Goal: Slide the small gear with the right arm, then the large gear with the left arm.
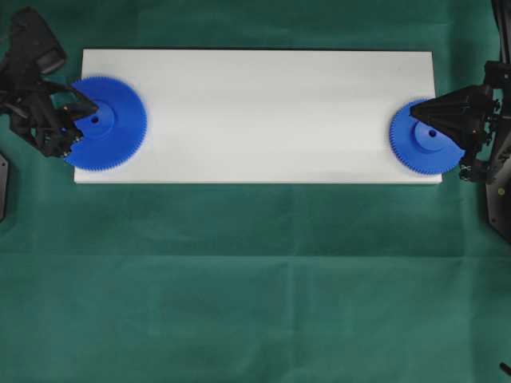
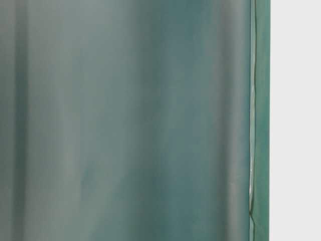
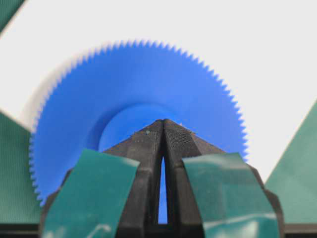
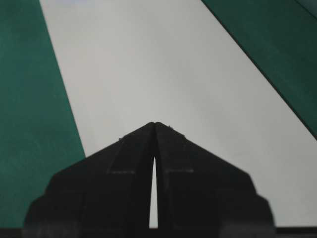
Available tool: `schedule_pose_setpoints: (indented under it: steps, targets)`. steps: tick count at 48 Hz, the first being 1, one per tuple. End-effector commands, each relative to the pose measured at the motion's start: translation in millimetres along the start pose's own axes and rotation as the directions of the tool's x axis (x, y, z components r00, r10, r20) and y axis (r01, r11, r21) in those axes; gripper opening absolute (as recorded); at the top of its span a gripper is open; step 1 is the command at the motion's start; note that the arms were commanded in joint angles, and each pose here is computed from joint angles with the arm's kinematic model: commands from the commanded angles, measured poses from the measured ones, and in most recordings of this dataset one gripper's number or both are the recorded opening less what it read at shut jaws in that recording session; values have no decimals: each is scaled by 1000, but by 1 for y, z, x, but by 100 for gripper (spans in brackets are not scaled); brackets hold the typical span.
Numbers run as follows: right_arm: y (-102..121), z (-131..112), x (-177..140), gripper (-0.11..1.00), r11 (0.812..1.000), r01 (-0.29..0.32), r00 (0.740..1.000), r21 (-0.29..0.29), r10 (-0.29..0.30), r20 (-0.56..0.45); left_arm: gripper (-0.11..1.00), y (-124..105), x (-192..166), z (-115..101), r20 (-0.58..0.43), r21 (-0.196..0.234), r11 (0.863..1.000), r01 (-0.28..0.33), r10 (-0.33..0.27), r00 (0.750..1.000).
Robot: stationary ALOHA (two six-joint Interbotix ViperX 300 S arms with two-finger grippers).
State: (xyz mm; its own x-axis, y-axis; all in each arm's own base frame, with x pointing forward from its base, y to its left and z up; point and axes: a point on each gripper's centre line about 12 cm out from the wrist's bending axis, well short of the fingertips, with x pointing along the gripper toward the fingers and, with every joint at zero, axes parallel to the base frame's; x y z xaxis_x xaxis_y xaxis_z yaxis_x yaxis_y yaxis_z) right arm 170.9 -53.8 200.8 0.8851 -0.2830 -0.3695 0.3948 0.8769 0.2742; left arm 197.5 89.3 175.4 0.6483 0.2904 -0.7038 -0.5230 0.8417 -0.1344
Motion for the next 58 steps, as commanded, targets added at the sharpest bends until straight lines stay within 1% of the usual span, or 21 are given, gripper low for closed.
schedule_pose_setpoints:
  steps: [1,8,14,27,31,45,58]
  targets:
    - [2,5,0,50,1000,-9,1000,-1,9,14,0,-7,-11,14,68,11,1000,27,-27,997]
    - [2,5,0,50,1000,-9,1000,-1,9,14,0,-12,-26,17,132,26,998,54,-57,990]
    - [2,5,0,50,1000,-9,1000,-1,9,14,0,-14,-36,13,182,37,996,76,-81,980]
    - [2,6,1,50,1000,-9,1000,-4,9,15,0,-20,-52,6,294,70,989,131,-146,945]
    - [2,6,1,50,1000,-9,1000,-4,9,15,0,-21,-53,5,309,74,988,137,-153,939]
    - [2,5,1,50,1000,-8,1000,-4,8,13,0,-21,-49,-1,302,80,987,142,-160,940]
    - [2,4,1,50,1000,-8,1000,-4,8,10,0,-30,-50,-2,351,116,976,184,-214,912]
